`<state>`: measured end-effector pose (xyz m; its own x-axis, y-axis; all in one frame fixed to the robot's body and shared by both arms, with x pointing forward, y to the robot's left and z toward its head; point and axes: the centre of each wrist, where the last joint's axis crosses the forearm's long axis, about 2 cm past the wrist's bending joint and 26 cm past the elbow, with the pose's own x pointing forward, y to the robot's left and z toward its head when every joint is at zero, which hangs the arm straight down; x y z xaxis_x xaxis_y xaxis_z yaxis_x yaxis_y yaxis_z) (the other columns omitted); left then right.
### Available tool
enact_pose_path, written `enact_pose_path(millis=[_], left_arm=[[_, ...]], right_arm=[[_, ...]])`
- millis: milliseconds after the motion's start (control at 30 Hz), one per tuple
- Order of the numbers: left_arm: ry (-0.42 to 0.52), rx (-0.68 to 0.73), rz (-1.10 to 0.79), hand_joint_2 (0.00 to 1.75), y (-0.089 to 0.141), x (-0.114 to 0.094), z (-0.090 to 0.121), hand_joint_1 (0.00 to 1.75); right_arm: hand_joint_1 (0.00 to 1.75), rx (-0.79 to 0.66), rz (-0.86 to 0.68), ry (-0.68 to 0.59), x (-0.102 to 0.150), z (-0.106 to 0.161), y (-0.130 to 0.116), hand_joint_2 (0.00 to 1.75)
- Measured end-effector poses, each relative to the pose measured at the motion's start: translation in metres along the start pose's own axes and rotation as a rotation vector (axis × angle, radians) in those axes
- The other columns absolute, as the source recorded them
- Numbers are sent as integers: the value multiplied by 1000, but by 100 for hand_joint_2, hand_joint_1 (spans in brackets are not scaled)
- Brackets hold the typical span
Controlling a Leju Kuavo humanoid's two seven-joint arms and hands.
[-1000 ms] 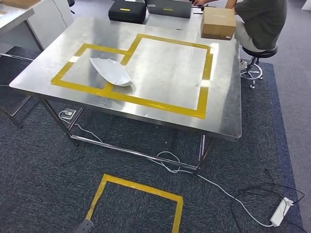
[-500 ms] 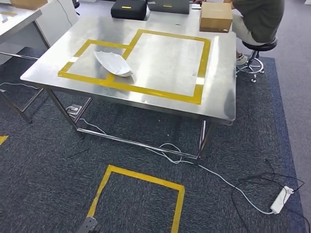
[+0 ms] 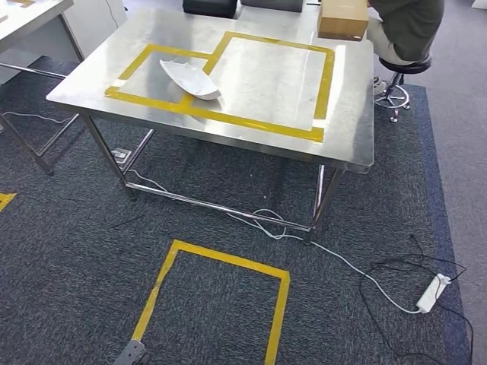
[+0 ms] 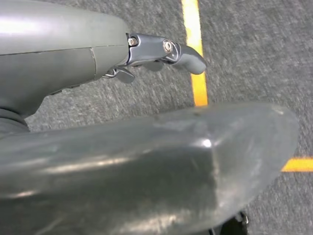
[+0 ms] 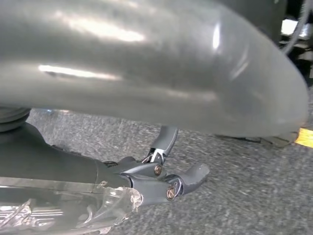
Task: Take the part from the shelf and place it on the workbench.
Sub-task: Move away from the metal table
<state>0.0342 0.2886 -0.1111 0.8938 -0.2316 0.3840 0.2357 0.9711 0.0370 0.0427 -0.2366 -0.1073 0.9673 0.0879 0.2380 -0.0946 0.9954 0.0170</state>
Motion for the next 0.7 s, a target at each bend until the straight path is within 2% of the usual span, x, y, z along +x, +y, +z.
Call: enact_pose_path(millis=[700], left_arm=[[23, 15, 21, 0, 6, -4, 1, 0]], right_arm=[[0, -18, -42, 1, 1, 0, 2, 0]])
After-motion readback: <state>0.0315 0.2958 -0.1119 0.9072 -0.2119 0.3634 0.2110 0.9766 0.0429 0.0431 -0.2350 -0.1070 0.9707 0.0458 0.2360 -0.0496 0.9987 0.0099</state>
